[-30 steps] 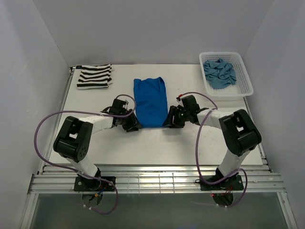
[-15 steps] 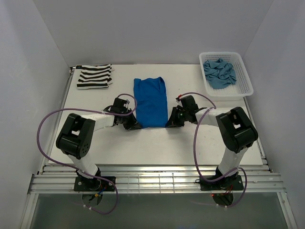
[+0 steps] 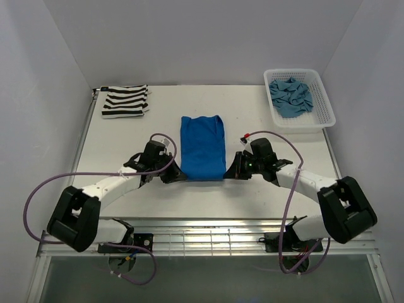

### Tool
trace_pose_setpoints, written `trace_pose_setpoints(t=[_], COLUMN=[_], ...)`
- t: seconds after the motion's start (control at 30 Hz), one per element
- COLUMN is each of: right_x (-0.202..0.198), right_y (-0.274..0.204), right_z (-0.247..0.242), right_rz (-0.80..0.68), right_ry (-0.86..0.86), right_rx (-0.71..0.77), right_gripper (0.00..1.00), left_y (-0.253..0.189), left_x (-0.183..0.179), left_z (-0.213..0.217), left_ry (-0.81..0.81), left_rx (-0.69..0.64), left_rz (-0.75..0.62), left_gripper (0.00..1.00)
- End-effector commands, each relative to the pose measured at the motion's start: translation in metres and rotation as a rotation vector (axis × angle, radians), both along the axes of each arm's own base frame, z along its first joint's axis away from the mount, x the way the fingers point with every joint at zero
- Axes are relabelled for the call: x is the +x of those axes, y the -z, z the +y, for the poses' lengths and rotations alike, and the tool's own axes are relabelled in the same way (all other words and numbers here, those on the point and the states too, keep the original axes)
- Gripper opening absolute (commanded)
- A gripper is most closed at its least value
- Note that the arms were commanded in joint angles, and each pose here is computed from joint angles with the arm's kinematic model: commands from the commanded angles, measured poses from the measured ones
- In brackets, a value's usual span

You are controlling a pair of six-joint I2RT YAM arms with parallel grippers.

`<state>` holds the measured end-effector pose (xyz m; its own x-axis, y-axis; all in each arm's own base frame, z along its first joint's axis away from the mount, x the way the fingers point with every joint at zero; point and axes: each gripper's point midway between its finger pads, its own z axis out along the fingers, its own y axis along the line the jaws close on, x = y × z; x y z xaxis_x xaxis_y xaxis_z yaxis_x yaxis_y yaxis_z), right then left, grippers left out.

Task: Fold and stack the tank tops
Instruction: Fold the tank top

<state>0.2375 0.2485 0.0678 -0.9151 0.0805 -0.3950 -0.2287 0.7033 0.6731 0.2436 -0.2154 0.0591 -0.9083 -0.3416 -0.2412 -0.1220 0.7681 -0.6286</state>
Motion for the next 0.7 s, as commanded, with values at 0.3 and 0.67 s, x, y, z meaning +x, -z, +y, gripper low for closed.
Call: trace_pose_setpoints(t=[0.3, 0.67], right_x=[-0.049, -0.015], right_y=[-0.069, -0.108], right_z=[-0.024, -0.021], right_rz=[-0.123, -0.22], right_ry=[0.045, 0.069], right_rx=[0.066, 0.056], right_gripper=[0.08, 0.08], left_y=[-0.096, -0.137], left_x=[-0.043, -0.003], left_z=[-0.009, -0.011], left_ry=[-0.005, -0.087], left_rx=[-0.093, -0.06], left_rz=[-0.092, -0.199], left_gripper=[0.0, 0.0])
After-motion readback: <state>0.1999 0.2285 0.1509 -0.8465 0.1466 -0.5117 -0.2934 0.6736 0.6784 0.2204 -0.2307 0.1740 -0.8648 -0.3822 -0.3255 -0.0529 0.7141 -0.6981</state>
